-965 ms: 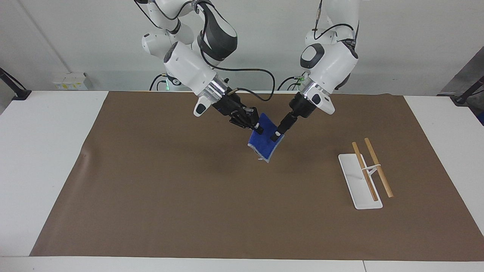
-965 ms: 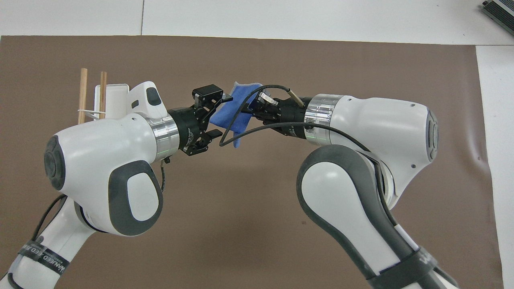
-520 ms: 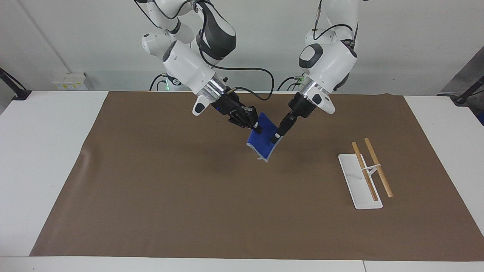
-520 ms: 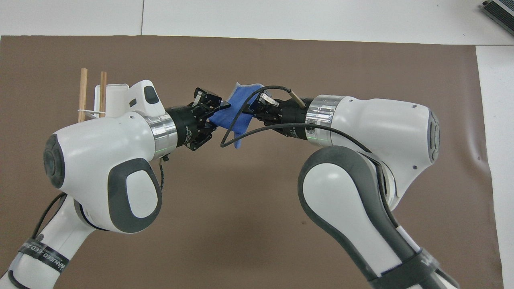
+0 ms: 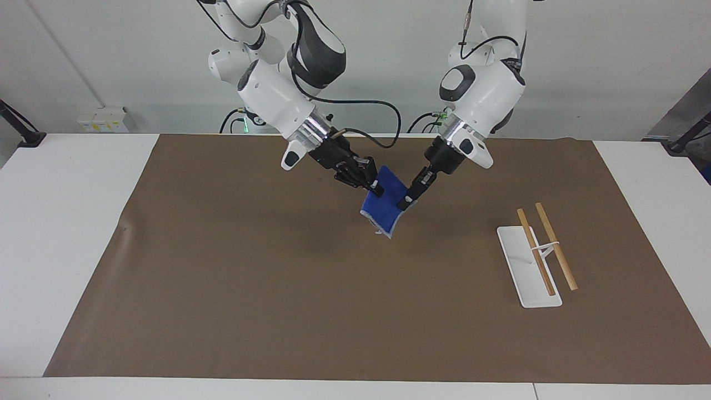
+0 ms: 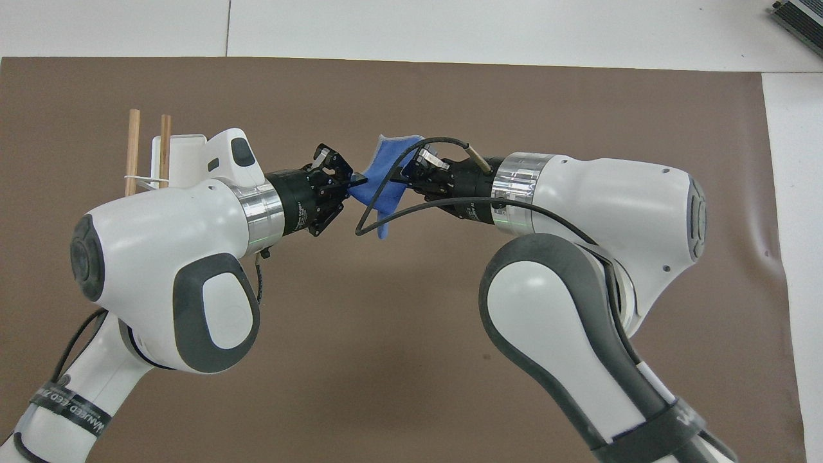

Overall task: Right arm passes towel to left arm to hang
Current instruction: 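Close the left gripper on the towel held by the right gripper, then carry the towel to the rack with the left gripper while the right gripper withdraws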

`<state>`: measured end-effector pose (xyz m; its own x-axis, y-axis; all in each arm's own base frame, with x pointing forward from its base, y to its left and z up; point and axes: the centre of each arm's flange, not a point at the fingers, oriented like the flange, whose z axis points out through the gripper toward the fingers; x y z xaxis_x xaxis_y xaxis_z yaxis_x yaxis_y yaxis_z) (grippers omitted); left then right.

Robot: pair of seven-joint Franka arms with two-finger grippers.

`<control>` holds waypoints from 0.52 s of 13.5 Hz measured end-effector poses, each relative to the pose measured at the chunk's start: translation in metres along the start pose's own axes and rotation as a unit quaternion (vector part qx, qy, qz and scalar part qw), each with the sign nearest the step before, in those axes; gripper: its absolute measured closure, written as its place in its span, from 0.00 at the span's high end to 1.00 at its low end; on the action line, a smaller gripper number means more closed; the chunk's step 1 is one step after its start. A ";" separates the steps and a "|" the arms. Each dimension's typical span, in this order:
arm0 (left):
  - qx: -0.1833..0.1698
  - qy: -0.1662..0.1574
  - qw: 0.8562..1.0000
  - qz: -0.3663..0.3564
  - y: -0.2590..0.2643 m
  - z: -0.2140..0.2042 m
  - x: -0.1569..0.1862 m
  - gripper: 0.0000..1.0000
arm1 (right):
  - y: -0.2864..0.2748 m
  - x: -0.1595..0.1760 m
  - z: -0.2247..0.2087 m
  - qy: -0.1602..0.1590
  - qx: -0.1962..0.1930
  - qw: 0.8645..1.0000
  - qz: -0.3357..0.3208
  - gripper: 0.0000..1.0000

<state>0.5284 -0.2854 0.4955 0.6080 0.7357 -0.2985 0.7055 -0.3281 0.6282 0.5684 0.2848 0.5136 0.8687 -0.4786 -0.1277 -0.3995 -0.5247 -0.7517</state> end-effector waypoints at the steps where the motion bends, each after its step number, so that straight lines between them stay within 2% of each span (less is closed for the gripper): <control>1: 0.000 0.000 1.000 0.000 0.000 0.000 0.000 0.02 | 0.001 0.000 0.000 0.000 0.000 1.000 0.001 0.04; 2: 0.000 0.000 1.000 0.003 0.000 0.000 0.000 0.02 | 0.002 0.001 -0.001 0.000 -0.001 1.000 0.002 0.04; 3: 0.000 0.000 1.000 0.009 0.000 0.000 0.000 0.02 | 0.005 0.001 -0.002 0.001 -0.002 1.000 0.004 0.10; 5: 0.000 0.000 1.000 0.024 0.000 0.000 0.001 0.02 | 0.016 0.009 -0.008 0.007 -0.008 1.000 0.013 0.14; 7: -0.001 0.005 1.000 0.024 -0.001 -0.001 0.008 0.02 | 0.033 0.020 -0.023 0.023 -0.024 0.999 0.013 0.37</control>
<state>0.5326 -0.2782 0.4937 0.6380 0.7244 -0.2612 0.6750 -0.3628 0.6425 0.5661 0.2416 0.5005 0.8445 -0.5228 -0.1160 -0.4358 -0.5452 -0.7161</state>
